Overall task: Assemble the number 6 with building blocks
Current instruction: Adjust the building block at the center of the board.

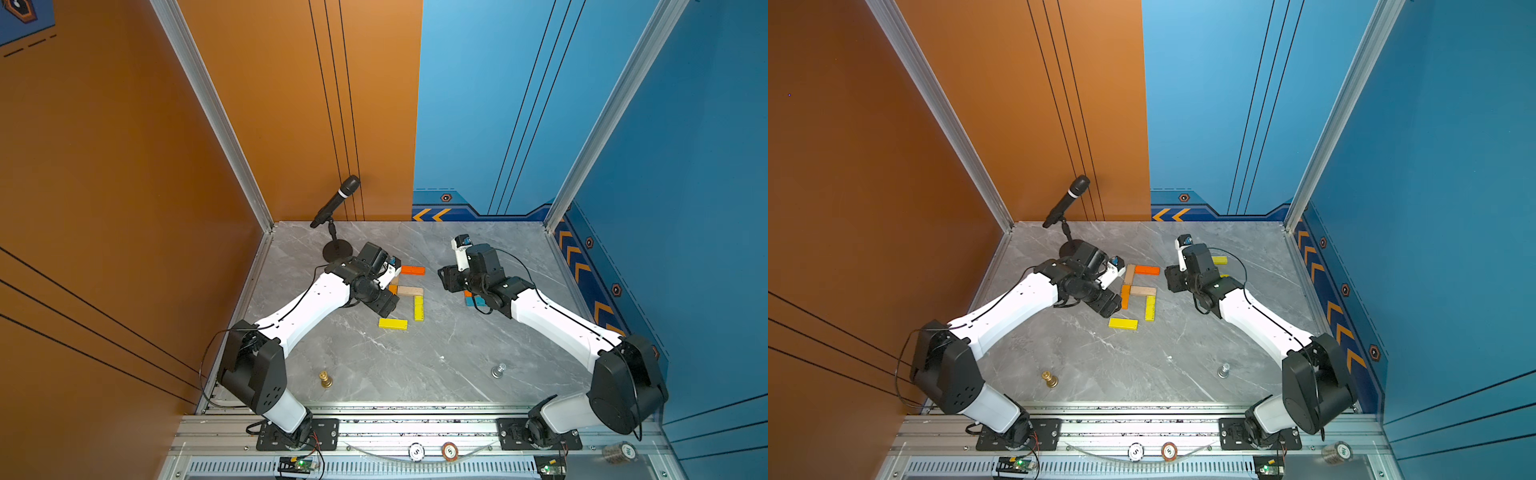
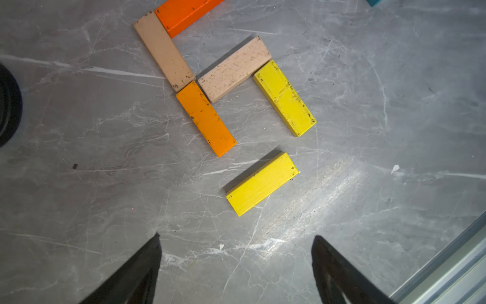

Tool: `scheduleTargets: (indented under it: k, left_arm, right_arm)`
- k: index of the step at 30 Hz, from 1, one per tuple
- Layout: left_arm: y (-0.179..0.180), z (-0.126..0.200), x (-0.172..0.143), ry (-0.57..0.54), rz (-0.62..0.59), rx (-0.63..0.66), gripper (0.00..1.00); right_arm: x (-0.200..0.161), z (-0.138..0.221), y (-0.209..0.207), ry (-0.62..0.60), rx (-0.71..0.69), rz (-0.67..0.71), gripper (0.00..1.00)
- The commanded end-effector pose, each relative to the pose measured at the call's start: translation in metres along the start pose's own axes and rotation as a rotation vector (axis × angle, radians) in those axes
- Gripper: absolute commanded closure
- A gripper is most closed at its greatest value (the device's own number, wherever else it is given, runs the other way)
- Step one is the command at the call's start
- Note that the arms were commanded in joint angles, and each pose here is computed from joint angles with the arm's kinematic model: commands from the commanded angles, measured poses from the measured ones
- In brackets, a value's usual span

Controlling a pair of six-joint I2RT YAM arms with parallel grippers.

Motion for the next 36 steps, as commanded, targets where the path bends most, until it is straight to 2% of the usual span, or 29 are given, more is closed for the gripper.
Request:
scheduleTargets:
  k: [1, 5, 6, 12, 19, 24, 36]
  left_arm:
    - [-0.021, -0.020, -0.023, 0.104, -0.235, -0.046, 0.12]
    - [-0.043, -0.035, -0.035, 0.130, -0.412, -0.132, 0.12]
    - [-0.044, -0.040, -0.037, 0.130, -0.448, -0.137, 0.17]
    - [-0.042, -0.062, -0.046, 0.117, -0.619, -0.159, 0.22]
    - [-0.039, -0.077, -0.049, 0.083, -0.650, -0.230, 0.24]
    - [-0.033, -0.088, -0.048, 0.082, -0.665, -0.230, 0.28]
    - [-0.024, -0.104, -0.050, 0.111, -0.652, -0.236, 0.40]
  right_arm:
    - [0.013, 0.011, -0.018, -0.091, -0.033, -0.107, 0.40]
    - [0.015, 0.017, -0.036, -0.130, -0.045, -0.180, 0.40]
    - [0.015, 0.018, -0.039, -0.137, -0.046, -0.191, 0.40]
    - [0.013, 0.016, -0.044, -0.135, -0.036, -0.203, 0.41]
    - [0.009, 0.014, -0.027, -0.136, 0.055, -0.157, 0.43]
    - [0.002, 0.011, -0.008, -0.113, 0.106, -0.073, 0.44]
    - [-0.002, 0.003, 0.004, -0.083, 0.138, -0.047, 0.44]
Point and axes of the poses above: each gripper's point midway between its finger pads, its own z axis back along the fingers, its own y axis along the line the jaws close on, x = y × z, the point moved 2 cm from there along z, back along the fingers, and after that the axes turned 4 degrees about -z, right-handed, at the moved point
